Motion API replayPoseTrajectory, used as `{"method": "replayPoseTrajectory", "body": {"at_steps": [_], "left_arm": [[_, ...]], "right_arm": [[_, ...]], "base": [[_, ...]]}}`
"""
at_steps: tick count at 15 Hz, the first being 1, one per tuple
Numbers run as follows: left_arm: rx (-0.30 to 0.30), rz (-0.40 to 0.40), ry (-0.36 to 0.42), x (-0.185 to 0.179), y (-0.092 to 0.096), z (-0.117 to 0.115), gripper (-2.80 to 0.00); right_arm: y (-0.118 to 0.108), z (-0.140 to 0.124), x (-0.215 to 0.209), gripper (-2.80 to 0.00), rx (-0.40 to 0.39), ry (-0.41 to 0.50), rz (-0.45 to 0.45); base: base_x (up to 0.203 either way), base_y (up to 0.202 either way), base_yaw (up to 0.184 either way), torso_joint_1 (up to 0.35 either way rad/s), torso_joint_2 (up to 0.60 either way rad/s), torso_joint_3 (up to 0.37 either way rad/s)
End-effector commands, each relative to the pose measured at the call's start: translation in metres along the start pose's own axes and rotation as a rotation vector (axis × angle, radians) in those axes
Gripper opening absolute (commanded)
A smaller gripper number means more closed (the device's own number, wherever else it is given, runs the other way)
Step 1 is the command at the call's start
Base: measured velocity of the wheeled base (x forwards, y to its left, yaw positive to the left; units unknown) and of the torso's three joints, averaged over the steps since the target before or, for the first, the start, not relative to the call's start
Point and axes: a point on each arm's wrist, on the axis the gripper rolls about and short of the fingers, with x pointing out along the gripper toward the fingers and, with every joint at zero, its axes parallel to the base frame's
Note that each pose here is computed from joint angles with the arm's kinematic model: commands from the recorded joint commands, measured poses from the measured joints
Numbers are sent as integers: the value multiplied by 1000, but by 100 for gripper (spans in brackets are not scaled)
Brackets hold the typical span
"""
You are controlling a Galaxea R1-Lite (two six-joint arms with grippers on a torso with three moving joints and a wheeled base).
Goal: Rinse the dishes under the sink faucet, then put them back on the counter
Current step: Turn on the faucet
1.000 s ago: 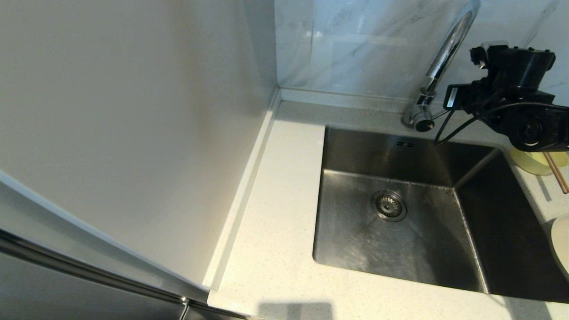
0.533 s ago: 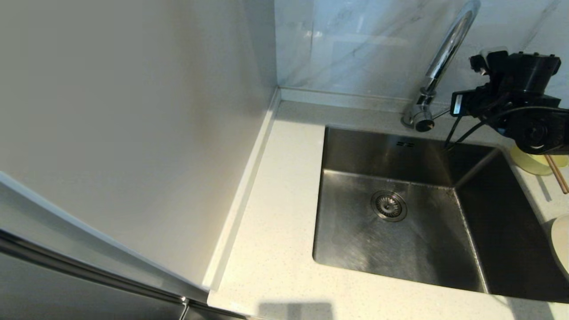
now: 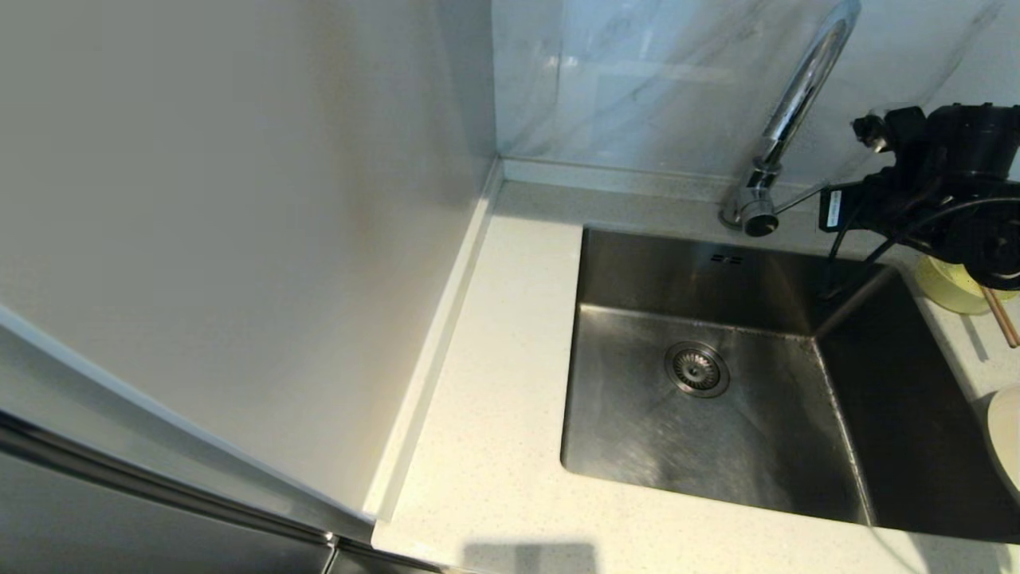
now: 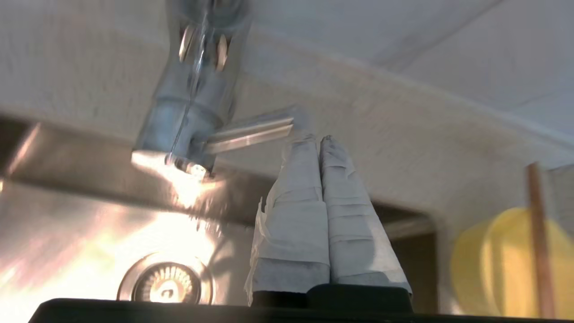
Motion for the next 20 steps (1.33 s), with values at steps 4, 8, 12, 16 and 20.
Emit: {"method": "replayPoseTrajectory", "body": {"at_steps": [4, 8, 12, 16, 20], "left_arm": [[0, -1, 0, 0, 0, 0, -280], [0, 0, 0, 0, 0, 0, -280], [0, 0, 0, 0, 0, 0, -280], [0, 0, 2, 0, 0, 0, -280], [0, 0, 1, 0, 0, 0, -280]], "right_arm": [[-5, 29, 2, -280, 26, -102, -25], [8, 11, 31, -280, 23, -68, -43], [7, 12, 29, -280, 21, -64, -42], [6, 9, 18, -280, 11, -13, -24], [7, -3, 3, -280, 0, 33, 30]], "base": [[0, 0, 0, 0, 0, 0], [0, 0, 0, 0, 0, 0], [0, 0, 0, 0, 0, 0], [0, 0, 0, 0, 0, 0], [0, 0, 0, 0, 0, 0]]}}
